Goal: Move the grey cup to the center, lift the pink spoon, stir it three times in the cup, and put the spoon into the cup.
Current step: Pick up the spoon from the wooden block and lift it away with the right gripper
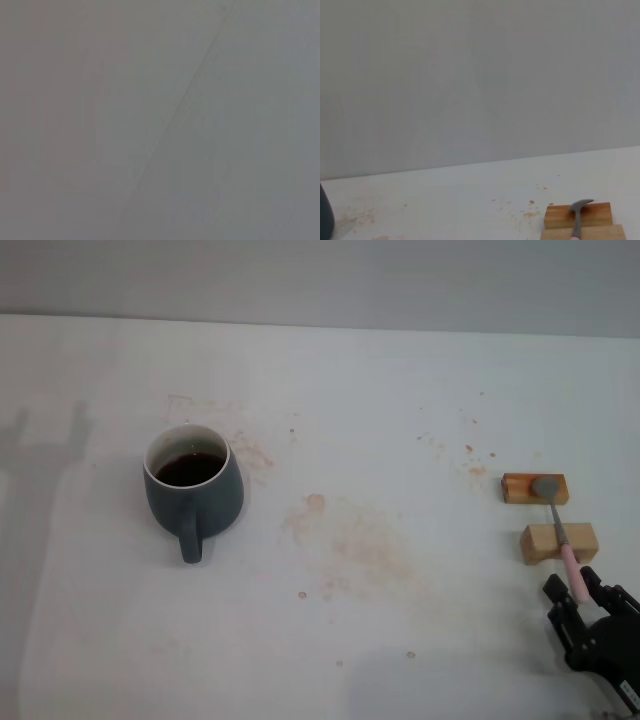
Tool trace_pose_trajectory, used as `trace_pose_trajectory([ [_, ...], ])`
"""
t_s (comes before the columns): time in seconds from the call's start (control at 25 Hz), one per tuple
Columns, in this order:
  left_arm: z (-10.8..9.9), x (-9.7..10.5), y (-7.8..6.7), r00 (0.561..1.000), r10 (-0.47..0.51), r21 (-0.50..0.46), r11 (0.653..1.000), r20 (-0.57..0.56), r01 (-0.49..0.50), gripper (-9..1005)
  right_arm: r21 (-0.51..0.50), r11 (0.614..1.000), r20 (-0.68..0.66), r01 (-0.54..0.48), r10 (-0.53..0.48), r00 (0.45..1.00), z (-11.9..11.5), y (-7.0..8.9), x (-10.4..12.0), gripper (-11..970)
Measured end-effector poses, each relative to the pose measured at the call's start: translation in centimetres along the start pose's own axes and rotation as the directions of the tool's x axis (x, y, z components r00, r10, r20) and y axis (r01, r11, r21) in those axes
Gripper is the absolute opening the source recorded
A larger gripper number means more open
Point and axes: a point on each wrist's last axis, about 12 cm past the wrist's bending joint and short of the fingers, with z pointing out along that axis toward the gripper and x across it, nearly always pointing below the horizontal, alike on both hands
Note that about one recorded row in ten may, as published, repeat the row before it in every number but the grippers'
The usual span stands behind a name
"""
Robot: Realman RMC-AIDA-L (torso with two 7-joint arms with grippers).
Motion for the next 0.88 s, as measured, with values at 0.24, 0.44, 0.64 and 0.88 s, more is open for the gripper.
trace_pose_trajectory([
  [0.24, -0.07, 0.02, 0.03, 1.0, 0.0, -0.002, 1.0, -0.001, 0.0, 827, 0.0, 1.0, 0.0, 0.001, -0.001, 1.0, -0.01, -0.06, -0.02, 382],
  [0.44, -0.11, 0.03, 0.02, 1.0, -0.002, -0.003, 1.0, -0.001, 0.002, 827, 0.006, 1.0, 0.001, 0.001, -0.001, 1.0, -0.02, -0.14, -0.03, 297],
  [0.64, -0.12, 0.05, 0.01, 1.0, -0.003, -0.003, 1.0, -0.001, 0.003, 827, 0.012, 1.0, 0.001, 0.0, 0.0, 1.0, -0.09, -0.2, -0.01, 292],
  [0.88, -0.14, 0.05, 0.06, 1.0, -0.003, -0.005, 1.0, -0.001, 0.003, 827, 0.016, 1.0, 0.003, 0.001, -0.001, 1.0, -0.1, -0.26, -0.03, 285],
])
